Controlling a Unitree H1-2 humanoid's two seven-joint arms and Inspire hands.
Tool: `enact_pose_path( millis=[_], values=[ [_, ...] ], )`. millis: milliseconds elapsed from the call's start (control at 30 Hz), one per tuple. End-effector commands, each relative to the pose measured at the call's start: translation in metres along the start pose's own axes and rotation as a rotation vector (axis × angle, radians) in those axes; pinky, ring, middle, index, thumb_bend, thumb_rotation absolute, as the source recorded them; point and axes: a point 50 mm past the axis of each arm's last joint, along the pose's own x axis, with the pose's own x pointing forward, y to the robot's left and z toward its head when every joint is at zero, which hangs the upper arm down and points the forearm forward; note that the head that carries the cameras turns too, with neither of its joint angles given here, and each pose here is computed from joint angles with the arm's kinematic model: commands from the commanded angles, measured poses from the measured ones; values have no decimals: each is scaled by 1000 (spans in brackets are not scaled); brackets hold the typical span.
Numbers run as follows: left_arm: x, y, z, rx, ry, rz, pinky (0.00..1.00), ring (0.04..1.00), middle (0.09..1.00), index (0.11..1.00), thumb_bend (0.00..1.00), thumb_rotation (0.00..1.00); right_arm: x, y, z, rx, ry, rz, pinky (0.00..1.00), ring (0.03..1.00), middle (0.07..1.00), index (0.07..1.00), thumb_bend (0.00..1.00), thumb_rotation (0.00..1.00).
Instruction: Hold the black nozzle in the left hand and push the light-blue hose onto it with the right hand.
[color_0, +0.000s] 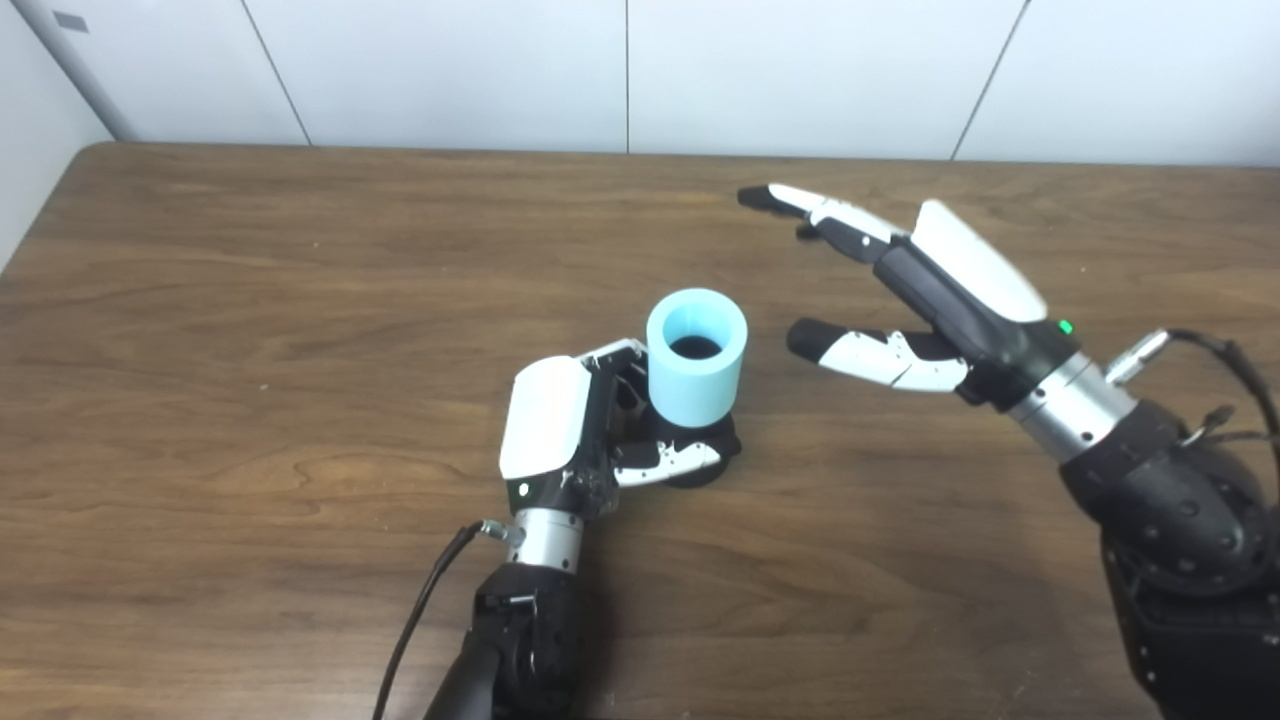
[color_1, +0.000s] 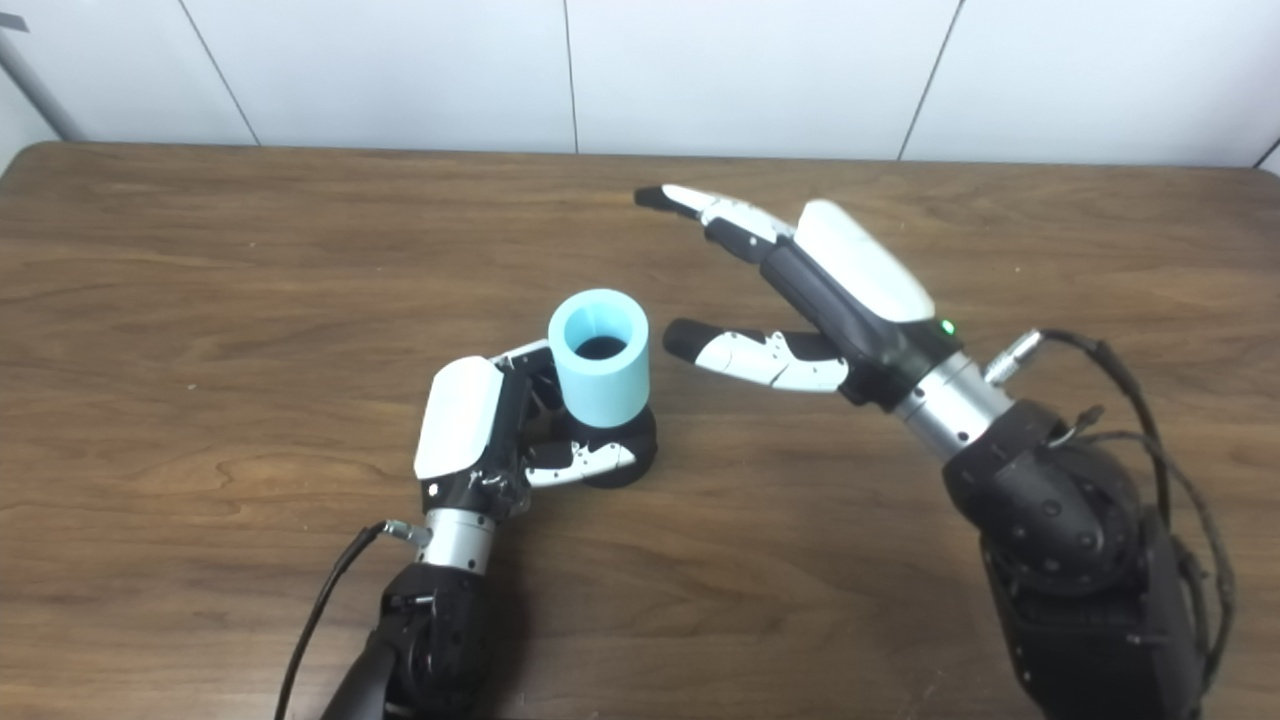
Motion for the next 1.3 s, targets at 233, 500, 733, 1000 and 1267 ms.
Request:
enact_pose_path(
  millis=[233, 500, 733, 1000, 1267],
  values=[
    [-12, -21, -3, 46, 3, -169, 649, 688, 718, 696, 861, 116, -2, -3, 1, 9, 2, -78, 820, 896, 911, 905, 494, 1000],
    [5, -1, 3, 109, -110, -146, 936, 826, 791, 772, 990, 300, -2, -1, 1, 8, 1, -90, 815, 892, 908, 905, 480, 1000],
    [23, 26, 11, 167, -161, -124, 977, 860, 829, 832, 1000, 369, -2, 2, 1, 10, 6, -95, 804, 887, 904, 908, 492, 1000],
    [37, 60, 22, 212, -177, -98, 914, 865, 843, 857, 1000, 414, -2, 4, 0, 19, 14, -103, 796, 883, 903, 911, 494, 1000],
    [48, 115, 31, 281, -165, -80, 562, 729, 769, 758, 1000, 367, -3, 6, -6, 9, 40, -101, 778, 874, 903, 916, 510, 1000]
  ],
)
